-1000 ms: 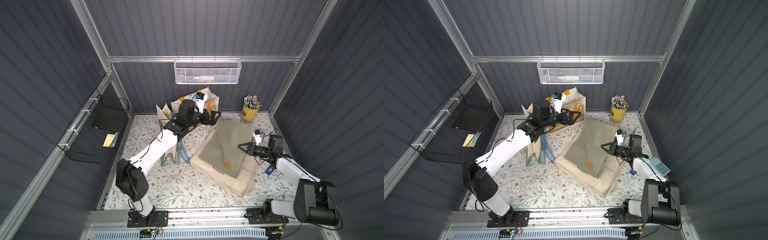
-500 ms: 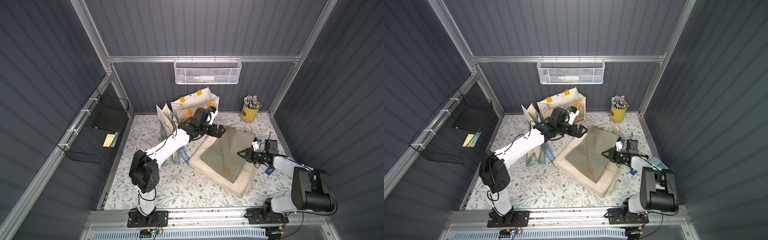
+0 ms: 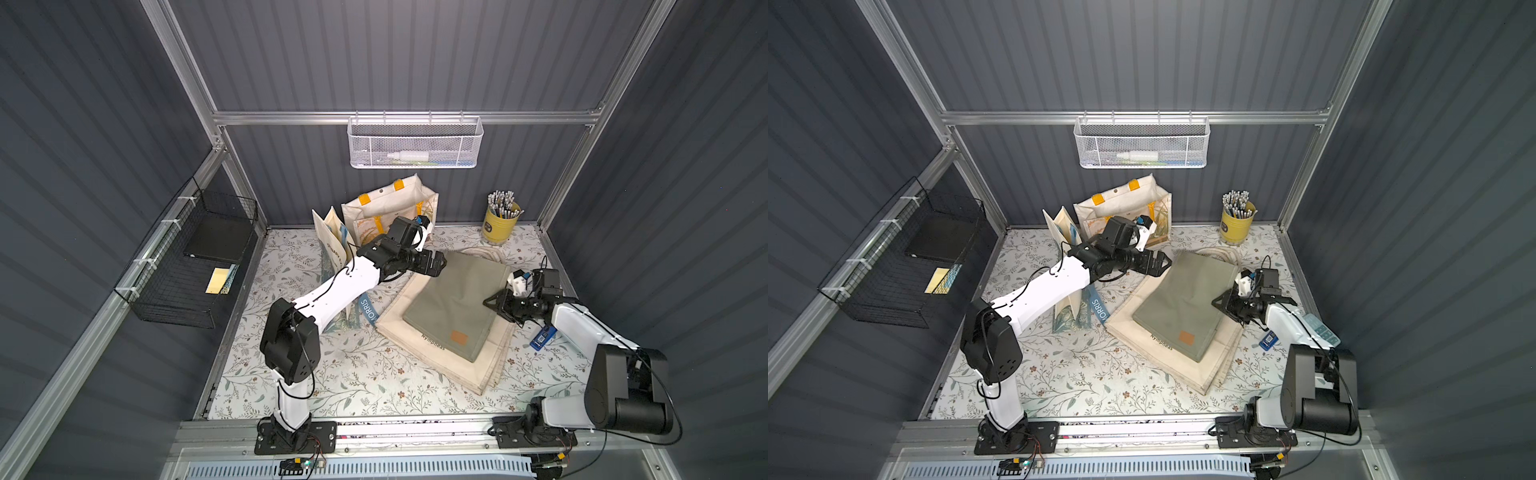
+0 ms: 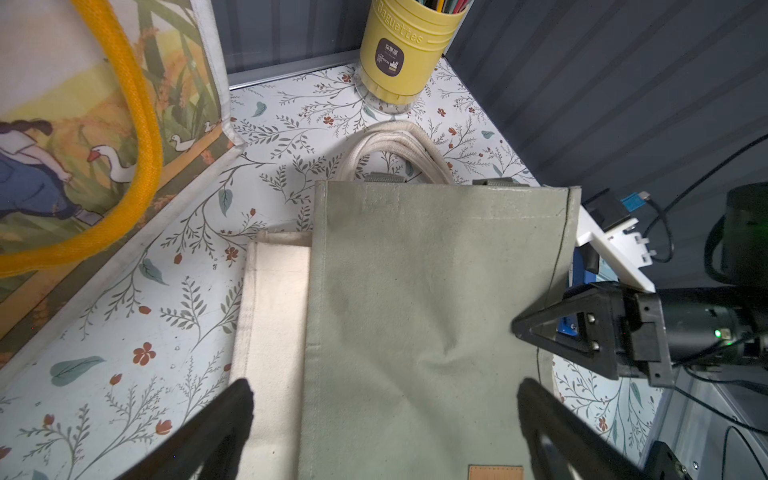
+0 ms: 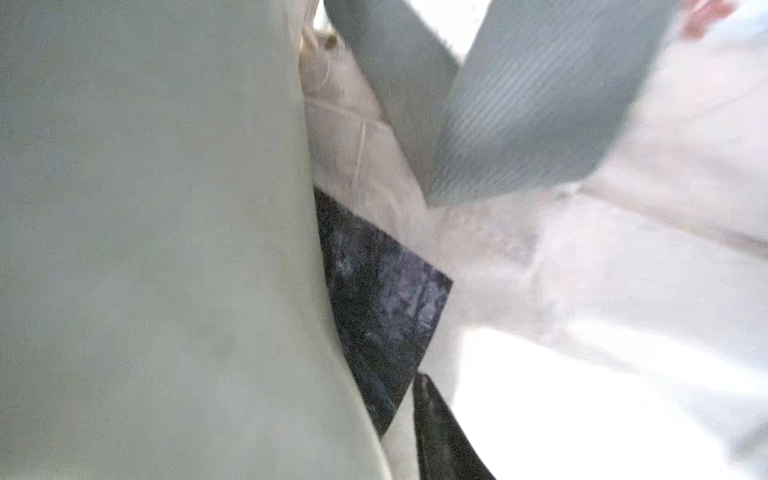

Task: Put away the canvas bag
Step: Place the canvas bag at the center of the board.

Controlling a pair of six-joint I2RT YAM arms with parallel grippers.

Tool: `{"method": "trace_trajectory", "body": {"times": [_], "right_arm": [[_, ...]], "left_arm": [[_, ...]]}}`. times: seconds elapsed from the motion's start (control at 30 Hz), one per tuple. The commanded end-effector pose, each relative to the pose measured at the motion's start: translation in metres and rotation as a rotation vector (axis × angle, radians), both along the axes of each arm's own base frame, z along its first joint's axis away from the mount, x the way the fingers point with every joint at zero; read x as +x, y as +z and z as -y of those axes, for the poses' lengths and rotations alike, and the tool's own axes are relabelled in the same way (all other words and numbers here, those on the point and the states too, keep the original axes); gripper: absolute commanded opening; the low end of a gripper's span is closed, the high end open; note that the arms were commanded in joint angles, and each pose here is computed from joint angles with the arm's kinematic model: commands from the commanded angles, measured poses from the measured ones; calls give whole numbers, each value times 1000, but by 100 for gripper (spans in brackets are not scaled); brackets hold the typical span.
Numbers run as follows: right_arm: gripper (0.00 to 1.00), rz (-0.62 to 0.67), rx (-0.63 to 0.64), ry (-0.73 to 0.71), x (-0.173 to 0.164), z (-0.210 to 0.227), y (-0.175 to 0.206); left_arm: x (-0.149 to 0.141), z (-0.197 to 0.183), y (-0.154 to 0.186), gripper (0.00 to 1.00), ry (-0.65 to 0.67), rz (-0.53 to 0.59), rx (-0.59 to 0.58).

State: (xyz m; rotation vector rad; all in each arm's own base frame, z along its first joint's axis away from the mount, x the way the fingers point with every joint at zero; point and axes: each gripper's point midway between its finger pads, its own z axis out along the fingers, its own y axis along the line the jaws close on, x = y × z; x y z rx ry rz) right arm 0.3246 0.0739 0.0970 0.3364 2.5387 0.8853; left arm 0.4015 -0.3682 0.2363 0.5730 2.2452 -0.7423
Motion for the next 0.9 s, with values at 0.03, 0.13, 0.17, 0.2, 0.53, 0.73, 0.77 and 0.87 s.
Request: {"method": "trace_trajectory", "body": {"times": [0.03, 0.13, 0.17, 0.2, 0.53, 0.73, 0.77, 0.87], "right_arm": [[12, -43, -34, -15, -7, 6, -16], [0, -102, 82, 36, -18, -12, -30], [0, -113, 151, 54, -19, -20, -30], [0, -118, 215, 64, -19, -26, -28], [0, -112, 223, 156, -30, -32, -8], [0, -218, 124, 118, -43, -24, -34], [4, -236, 105, 106, -44, -21, -38], [24, -259, 34, 78, -42, -11, -39]], "left_arm": [[2, -2, 4, 99, 9, 7, 14], [3, -3, 4, 99, 16, 2, 11], [3, -3, 4, 100, 19, -1, 9], [2, -2, 6, 99, 18, -1, 5], [-3, -8, 17, 99, 30, 4, -9], [1, -13, 38, 100, 57, 62, -15], [3, -15, 44, 99, 68, 78, -16], [6, -24, 66, 100, 108, 138, -7]]}}
